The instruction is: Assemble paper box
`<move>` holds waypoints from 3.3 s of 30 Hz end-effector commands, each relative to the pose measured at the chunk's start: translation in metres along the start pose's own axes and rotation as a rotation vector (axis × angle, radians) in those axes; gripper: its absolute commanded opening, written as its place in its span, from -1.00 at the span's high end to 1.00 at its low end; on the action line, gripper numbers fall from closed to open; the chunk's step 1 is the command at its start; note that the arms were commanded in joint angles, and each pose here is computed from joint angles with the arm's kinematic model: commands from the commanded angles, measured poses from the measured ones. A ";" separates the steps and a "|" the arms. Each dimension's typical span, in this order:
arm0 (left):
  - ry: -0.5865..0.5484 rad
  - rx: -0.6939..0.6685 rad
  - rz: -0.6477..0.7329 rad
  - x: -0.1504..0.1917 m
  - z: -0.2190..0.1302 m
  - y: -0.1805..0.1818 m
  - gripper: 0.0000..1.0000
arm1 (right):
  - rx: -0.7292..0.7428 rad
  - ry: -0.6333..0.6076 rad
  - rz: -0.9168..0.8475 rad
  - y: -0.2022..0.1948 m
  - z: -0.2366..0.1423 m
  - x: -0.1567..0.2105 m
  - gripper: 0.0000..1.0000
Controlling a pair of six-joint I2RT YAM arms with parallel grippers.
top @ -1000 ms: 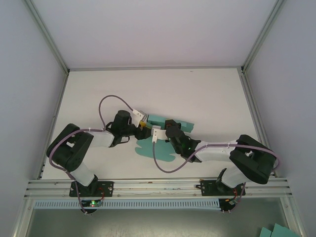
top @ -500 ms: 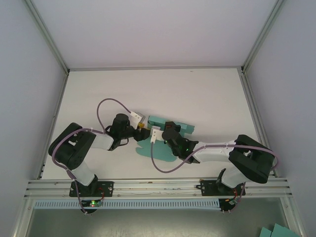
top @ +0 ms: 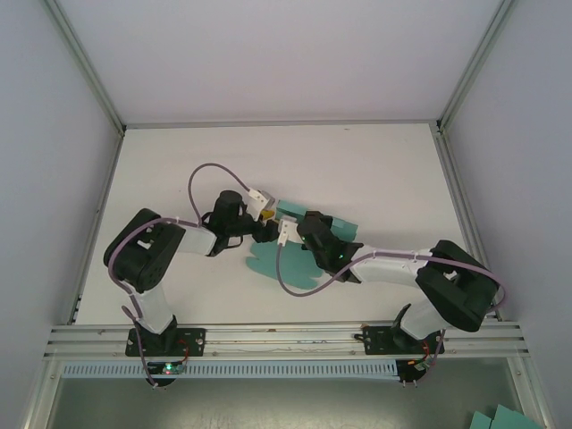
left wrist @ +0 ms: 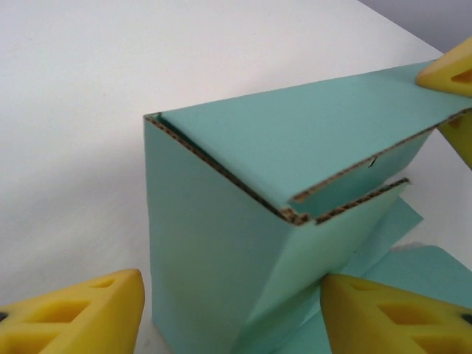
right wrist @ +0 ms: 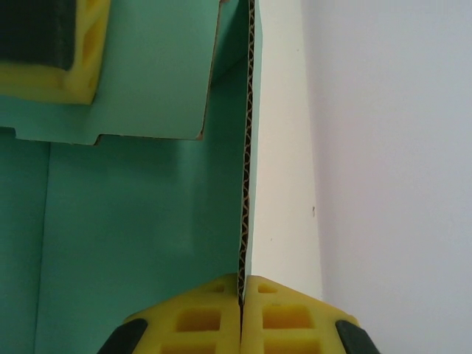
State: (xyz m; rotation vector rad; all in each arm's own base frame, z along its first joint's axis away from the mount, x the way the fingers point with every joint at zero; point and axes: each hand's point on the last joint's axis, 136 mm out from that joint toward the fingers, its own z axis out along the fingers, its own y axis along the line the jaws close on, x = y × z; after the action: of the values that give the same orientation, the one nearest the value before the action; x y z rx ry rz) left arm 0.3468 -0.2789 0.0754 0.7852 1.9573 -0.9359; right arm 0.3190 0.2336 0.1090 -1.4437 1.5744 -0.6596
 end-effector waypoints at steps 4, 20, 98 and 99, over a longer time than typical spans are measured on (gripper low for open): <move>-0.122 -0.022 -0.008 -0.046 0.013 0.013 0.08 | -0.339 -0.085 -0.066 0.070 0.001 -0.011 1.00; -0.059 -0.200 -0.071 -0.018 -0.003 0.035 0.53 | -0.190 -0.111 -0.024 0.027 0.007 -0.013 1.00; -0.009 -0.084 -0.177 0.001 -0.046 0.025 -0.58 | 0.109 -0.075 -0.381 -0.005 0.011 -0.016 1.00; -0.008 -0.092 -0.189 0.001 -0.047 0.027 -0.59 | 0.115 -0.079 -0.386 -0.008 0.009 -0.018 1.00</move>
State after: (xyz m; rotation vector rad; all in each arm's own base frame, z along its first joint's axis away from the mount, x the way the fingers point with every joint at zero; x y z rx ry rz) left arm 0.3466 -0.2269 0.0683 0.5738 2.1185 -0.9361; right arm 0.3371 0.2419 0.1105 -1.6579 1.2262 -0.9315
